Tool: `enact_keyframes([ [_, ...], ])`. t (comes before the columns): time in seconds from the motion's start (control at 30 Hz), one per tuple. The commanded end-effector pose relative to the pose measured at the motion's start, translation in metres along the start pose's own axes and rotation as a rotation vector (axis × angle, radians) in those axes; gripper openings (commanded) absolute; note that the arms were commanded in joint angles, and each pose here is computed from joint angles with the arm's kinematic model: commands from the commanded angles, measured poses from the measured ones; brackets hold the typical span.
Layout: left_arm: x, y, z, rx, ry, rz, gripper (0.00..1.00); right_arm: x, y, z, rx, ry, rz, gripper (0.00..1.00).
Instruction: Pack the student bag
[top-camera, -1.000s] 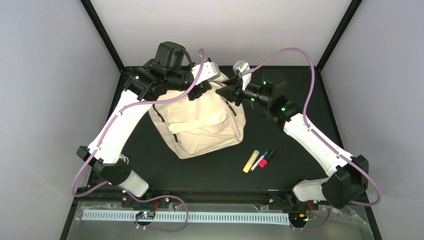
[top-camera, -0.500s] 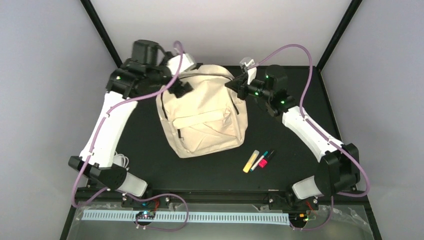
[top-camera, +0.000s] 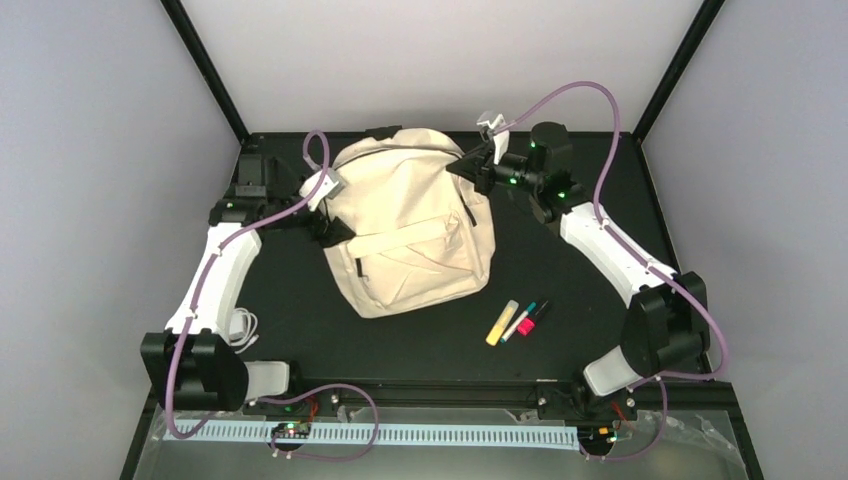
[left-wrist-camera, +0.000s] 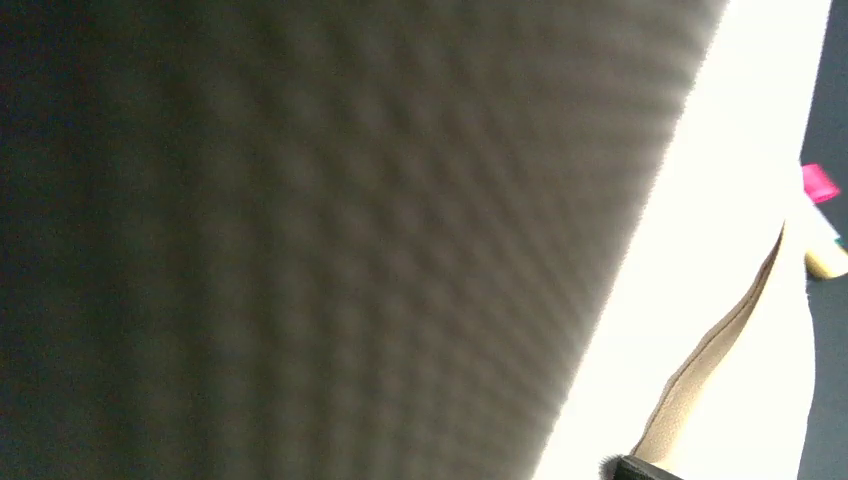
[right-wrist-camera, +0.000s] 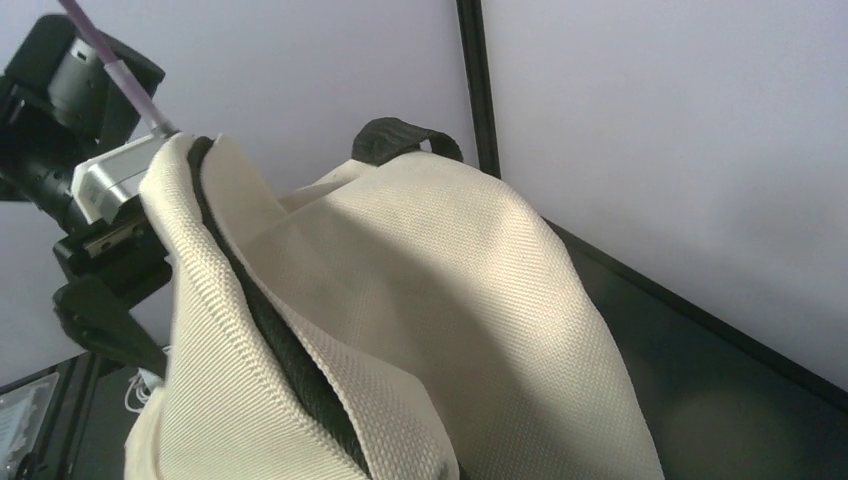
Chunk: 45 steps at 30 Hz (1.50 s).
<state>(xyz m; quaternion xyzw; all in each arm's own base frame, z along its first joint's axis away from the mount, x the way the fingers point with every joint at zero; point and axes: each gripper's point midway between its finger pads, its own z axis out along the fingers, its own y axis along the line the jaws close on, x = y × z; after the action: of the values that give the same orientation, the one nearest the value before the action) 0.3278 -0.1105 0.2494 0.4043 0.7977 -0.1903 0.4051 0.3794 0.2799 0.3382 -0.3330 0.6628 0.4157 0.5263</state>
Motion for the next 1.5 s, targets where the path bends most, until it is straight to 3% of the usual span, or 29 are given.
enact_keyframes([
  [0.0,-0.044,-0.037,-0.009,0.194,-0.335,0.096,0.99,-0.031,0.006,-0.004,-0.014,-0.074,-0.088,0.01],
  [0.07,-0.033,-0.037,0.000,0.212,-0.312,0.070,0.97,-0.031,0.002,-0.004,0.006,-0.074,-0.090,0.01],
  [0.1,-0.027,-0.038,0.004,0.223,-0.287,0.056,0.89,-0.033,0.000,-0.005,0.023,-0.078,-0.093,0.01],
  [0.17,-0.019,-0.046,0.005,0.273,-0.253,0.035,0.61,-0.038,-0.012,-0.004,0.077,-0.081,-0.092,0.01],
  [0.27,-0.012,-0.058,0.008,0.367,-0.244,-0.017,0.06,-0.052,-0.039,0.001,0.156,-0.070,-0.058,0.01],
  [0.3,-0.012,-0.057,0.008,0.367,-0.241,-0.041,0.02,-0.054,-0.051,0.005,0.191,-0.056,-0.035,0.01],
  [0.33,-0.012,-0.056,0.008,0.357,-0.237,-0.057,0.02,-0.060,-0.062,0.008,0.232,-0.045,-0.020,0.04],
  [0.43,-0.012,-0.039,0.013,0.270,-0.215,-0.140,0.02,-0.061,-0.100,0.007,0.413,-0.001,0.074,0.45],
  [0.6,-0.030,-0.038,-0.006,0.186,-0.278,-0.200,0.02,-0.065,-0.115,-0.042,0.708,-0.010,0.114,0.64],
  [0.73,-0.029,-0.045,-0.004,0.239,-0.246,-0.309,0.02,-0.053,-0.067,-0.073,0.718,-0.053,0.067,0.64],
  [0.93,-0.036,-0.051,-0.003,0.251,-0.247,-0.311,0.02,0.022,0.085,-0.014,0.165,0.047,0.147,0.56],
  [1.07,-0.040,-0.055,-0.004,0.253,-0.258,-0.312,0.02,0.077,0.149,0.021,0.009,0.146,0.290,0.49],
  [1.2,-0.038,-0.059,-0.005,0.252,-0.271,-0.308,0.02,0.109,0.175,0.041,-0.069,0.153,0.370,0.48],
  [1.47,-0.037,-0.062,-0.004,0.268,-0.278,-0.319,0.02,0.130,0.171,0.068,-0.088,0.199,0.384,0.45],
])
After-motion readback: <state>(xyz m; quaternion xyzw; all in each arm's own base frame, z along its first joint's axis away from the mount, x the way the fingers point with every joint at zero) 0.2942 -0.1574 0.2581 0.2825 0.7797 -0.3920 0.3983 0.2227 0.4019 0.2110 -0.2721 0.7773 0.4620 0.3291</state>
